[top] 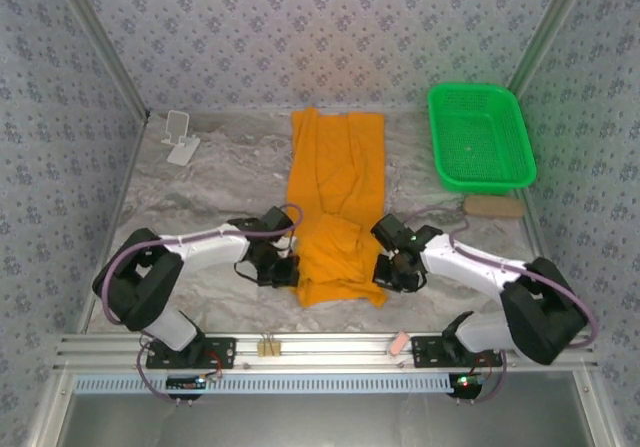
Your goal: Fold the inside-out t-shirt
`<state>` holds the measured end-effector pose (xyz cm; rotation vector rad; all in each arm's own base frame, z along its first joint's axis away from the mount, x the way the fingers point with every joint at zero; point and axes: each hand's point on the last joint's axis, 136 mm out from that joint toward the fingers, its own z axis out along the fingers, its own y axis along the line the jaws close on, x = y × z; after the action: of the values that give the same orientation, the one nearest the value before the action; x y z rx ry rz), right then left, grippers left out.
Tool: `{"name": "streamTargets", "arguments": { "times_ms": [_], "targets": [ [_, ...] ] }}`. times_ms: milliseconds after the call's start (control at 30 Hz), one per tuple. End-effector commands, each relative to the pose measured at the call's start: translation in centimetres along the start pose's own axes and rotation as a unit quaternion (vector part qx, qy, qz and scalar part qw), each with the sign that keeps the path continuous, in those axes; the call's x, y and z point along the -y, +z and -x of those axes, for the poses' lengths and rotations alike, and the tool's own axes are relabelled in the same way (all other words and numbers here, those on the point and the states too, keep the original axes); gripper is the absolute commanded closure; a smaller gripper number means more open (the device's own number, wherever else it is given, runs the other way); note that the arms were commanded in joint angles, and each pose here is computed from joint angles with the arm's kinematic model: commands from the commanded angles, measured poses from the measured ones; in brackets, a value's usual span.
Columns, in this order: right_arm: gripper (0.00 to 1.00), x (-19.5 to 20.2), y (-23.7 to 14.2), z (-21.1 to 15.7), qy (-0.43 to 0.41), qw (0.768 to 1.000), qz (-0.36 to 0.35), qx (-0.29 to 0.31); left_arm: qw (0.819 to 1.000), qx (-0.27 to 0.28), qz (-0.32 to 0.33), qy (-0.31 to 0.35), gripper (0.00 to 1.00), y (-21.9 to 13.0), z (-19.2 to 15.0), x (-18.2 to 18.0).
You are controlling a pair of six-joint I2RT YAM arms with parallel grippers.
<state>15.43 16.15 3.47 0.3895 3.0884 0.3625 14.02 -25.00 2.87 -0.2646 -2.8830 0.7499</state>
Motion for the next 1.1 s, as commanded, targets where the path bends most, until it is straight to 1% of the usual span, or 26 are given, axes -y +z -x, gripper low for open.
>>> {"name": "streamTargets", "arguments": {
  "times_ms": [0,33,67,100,167,200,233,267,300,333,367,400,467,533,567,633,667,733,767,800,833,867,900,933,1067],
  "targets": [
    [1.0,-0.2,-2.7,-2.7,0.06,0.998,0.019,-0.027,0.997,-0.043,-0.051,0.027,1.0,-1.8,-4.6,3.8],
    [1.0,-0.6,-2.9,-3.0,0.052,0.998,0.035,-0.026,0.998,-0.04,-0.048,0.032,1.0,-2.2,-5.3,4.0],
    [0.88,-1.5,-3.0,-3.1,0.031,0.997,0.064,-0.024,0.998,-0.034,-0.04,0.03,1.0,-2.4,-5.9,3.7],
    [0.65,-1.4,-3.0,-3.0,0.028,0.997,0.07,-0.021,0.999,-0.02,-0.025,0.022,0.99,-2.5,-6.0,2.9],
    [0.28,0.5,-3.0,-2.6,0.027,0.999,0.036,-0.012,1.0,0.007,0.014,-0.011,1.0,-2.4,-5.4,0.4],
    [0.2,1.6,-3.0,-2.2,0.031,0.999,0.016,-0.006,0.999,0.016,0.017,-0.027,1.0,-2.2,-5.1,-0.4],
    [0.16,2.8,-3.1,-2.0,0.036,0.999,-0.009,-0.002,0.999,0.017,0.007,-0.036,0.99,-1.9,-5.0,-0.4],
    [0.09,3.8,-3.3,-1.2,0.039,0.999,-0.032,0.015,0.999,0.016,-0.006,-0.042,0.93,-1.6,-5.0,-0.2],
    [0.01,4.7,-3.5,-1.2,0.042,0.997,-0.054,0.017,0.999,0.016,-0.014,-0.045,0.79,-1.4,-5.0,0.1],
    [0.0,5.4,-3.5,-1.1,0.043,0.997,-0.067,0.016,0.999,0.017,-0.019,-0.045,0.68,-1.2,-5.1,0.3],
    [0.0,5.2,-3.2,-0.5,0.046,0.997,-0.057,0.018,0.999,0.018,-0.022,-0.04,0.58,-1.1,-5.2,0.6],
    [0.0,4.7,-2.6,-0.2,0.045,0.998,-0.038,0.01,0.999,0.02,-0.021,-0.037,0.51,-0.9,-5.3,0.6],
    [0.0,2.8,-1.0,-1.0,0.041,0.999,0.014,-0.027,0.999,0.022,-0.007,-0.044,0.45,-0.6,-5.6,-0.1],
    [0.0,1.1,0.3,-2.1,0.022,0.997,0.048,-0.059,0.998,0.032,0.005,-0.052,0.43,-0.3,-5.3,-0.7],
    [0.01,0.6,0.7,-2.4,0.011,0.996,0.053,-0.068,0.998,0.038,0.011,-0.052,0.43,-0.1,-5.1,-1.0],
    [0.03,0.4,1.1,-2.6,-0.001,0.997,0.041,-0.071,0.997,0.048,0.023,-0.05,0.43,0.1,-4.5,-1.3],
    [0.07,0.4,1.3,-2.7,-0.003,0.997,0.036,-0.072,0.997,0.048,0.023,-0.048,0.43,0.4,-4.2,-1.2],
    [0.27,0.8,1.8,-2.8,0.009,0.997,0.03,-0.07,0.998,0.037,0.012,-0.043,0.47,1.1,-3.9,-0.5],
    [0.45,1.3,2.1,-2.9,0.023,0.997,0.024,-0.068,0.999,0.029,0.005,-0.04,0.5,1.7,-3.9,-0.2],
    [0.64,1.7,2.3,-3.0,0.034,0.997,0.02,-0.065,0.999,0.024,0.0,-0.037,0.57,2.1,-3.8,0.1],
    [0.77,2.1,2.4,-3.0,0.042,0.997,0.016,-0.061,0.999,0.019,-0.003,-0.033,0.64,2.5,-3.8,0.3],
    [0.87,2.2,2.4,-3.0,0.044,0.997,0.017,-0.057,0.999,0.014,-0.005,-0.029,0.75,2.8,-3.7,0.6],
    [1.0,2.3,2.2,-3.0,0.047,0.997,0.018,-0.054,1.0,0.008,-0.008,-0.021,0.84,2.9,-3.8,1.0],
    [1.0,2.4,1.8,-3.0,0.051,0.997,0.016,-0.051,1.0,0.005,-0.009,-0.015,0.88,2.9,-3.8,1.3],
    [1.0,2.1,-0.4,-3.0,0.076,0.996,0.024,-0.035,1.0,0.013,-0.019,0.012,0.97,1.3,-3.9,3.2]
  ]
}}
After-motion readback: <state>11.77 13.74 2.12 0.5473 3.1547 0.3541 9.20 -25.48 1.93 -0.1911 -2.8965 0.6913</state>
